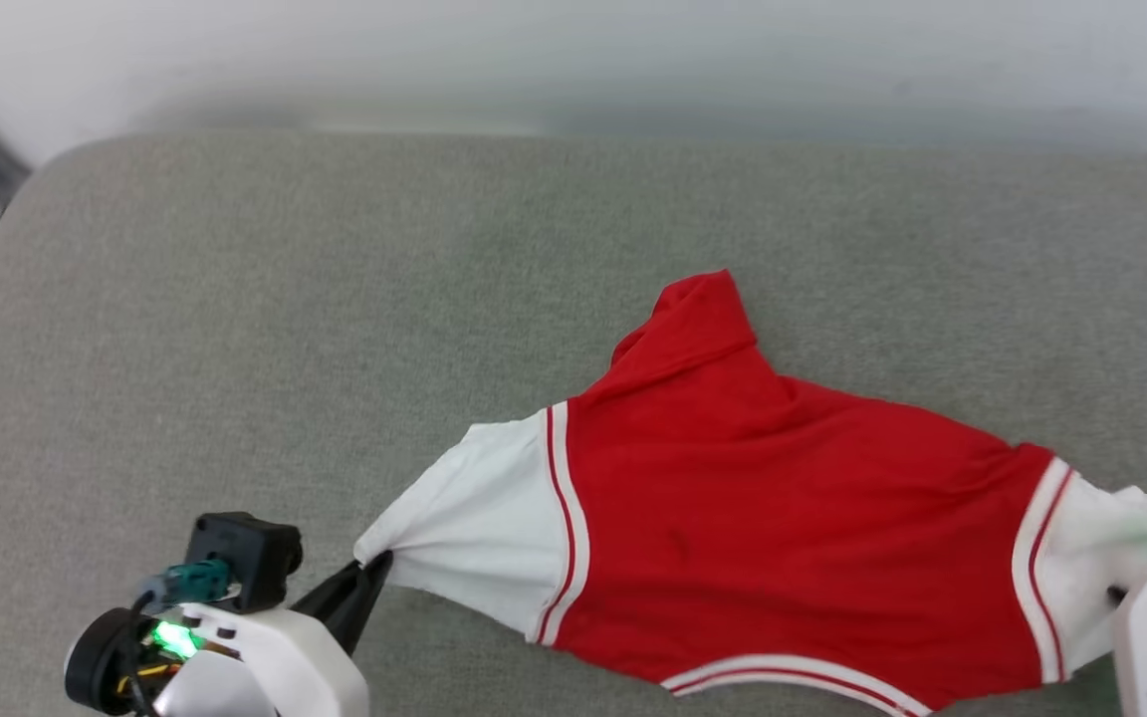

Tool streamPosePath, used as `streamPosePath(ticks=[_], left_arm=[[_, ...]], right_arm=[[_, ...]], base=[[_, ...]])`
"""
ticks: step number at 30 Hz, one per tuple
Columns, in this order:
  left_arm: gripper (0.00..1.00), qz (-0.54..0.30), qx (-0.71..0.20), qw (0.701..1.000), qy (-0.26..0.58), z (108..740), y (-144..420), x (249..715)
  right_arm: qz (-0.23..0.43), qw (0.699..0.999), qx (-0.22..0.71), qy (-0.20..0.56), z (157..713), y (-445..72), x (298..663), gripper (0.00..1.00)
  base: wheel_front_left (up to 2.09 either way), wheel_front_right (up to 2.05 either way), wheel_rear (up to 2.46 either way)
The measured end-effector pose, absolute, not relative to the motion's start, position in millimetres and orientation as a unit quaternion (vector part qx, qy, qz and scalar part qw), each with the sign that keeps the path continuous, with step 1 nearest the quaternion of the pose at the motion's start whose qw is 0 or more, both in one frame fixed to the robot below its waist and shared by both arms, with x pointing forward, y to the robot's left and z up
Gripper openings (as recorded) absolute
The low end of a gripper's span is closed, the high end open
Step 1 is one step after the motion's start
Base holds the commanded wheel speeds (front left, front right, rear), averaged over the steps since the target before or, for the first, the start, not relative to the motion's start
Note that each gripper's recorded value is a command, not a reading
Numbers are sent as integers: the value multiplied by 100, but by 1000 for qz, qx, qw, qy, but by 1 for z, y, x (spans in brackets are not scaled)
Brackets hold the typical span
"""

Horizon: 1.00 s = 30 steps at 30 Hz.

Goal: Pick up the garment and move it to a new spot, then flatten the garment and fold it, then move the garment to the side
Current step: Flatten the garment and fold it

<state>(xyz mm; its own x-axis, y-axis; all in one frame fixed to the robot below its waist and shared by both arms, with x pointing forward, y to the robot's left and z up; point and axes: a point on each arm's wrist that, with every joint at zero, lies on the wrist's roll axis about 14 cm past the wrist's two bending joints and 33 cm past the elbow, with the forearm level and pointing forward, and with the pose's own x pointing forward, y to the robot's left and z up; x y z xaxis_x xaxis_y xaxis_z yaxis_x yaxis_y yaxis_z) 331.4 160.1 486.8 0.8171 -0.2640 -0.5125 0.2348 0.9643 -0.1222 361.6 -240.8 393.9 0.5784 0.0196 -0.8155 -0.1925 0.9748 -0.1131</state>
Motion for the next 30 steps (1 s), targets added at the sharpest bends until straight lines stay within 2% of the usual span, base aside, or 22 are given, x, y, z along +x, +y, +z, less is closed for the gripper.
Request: streamPosePath(ticks=[8, 13, 18, 24, 30], left_arm=[[0, -145, 12, 974, 176, 546, 169, 333], [0, -154, 39, 983, 96, 597, 175, 336], [0, -159, 78, 984, 24, 648, 181, 339], [0, -143, 96, 982, -81, 717, 191, 347], [0, -124, 118, 974, -147, 763, 201, 358]], right_arm=[[57, 932, -108, 341, 489, -250, 372, 0], [55, 951, -140, 269, 556, -255, 372, 0], [59, 972, -126, 191, 619, -252, 370, 0], [59, 985, -126, 100, 686, -252, 372, 0], [54, 989, -131, 37, 731, -255, 382, 0]], base=[[0, 0, 0], [0, 0, 0], [0, 0, 0], [0, 0, 0], [0, 0, 0]])
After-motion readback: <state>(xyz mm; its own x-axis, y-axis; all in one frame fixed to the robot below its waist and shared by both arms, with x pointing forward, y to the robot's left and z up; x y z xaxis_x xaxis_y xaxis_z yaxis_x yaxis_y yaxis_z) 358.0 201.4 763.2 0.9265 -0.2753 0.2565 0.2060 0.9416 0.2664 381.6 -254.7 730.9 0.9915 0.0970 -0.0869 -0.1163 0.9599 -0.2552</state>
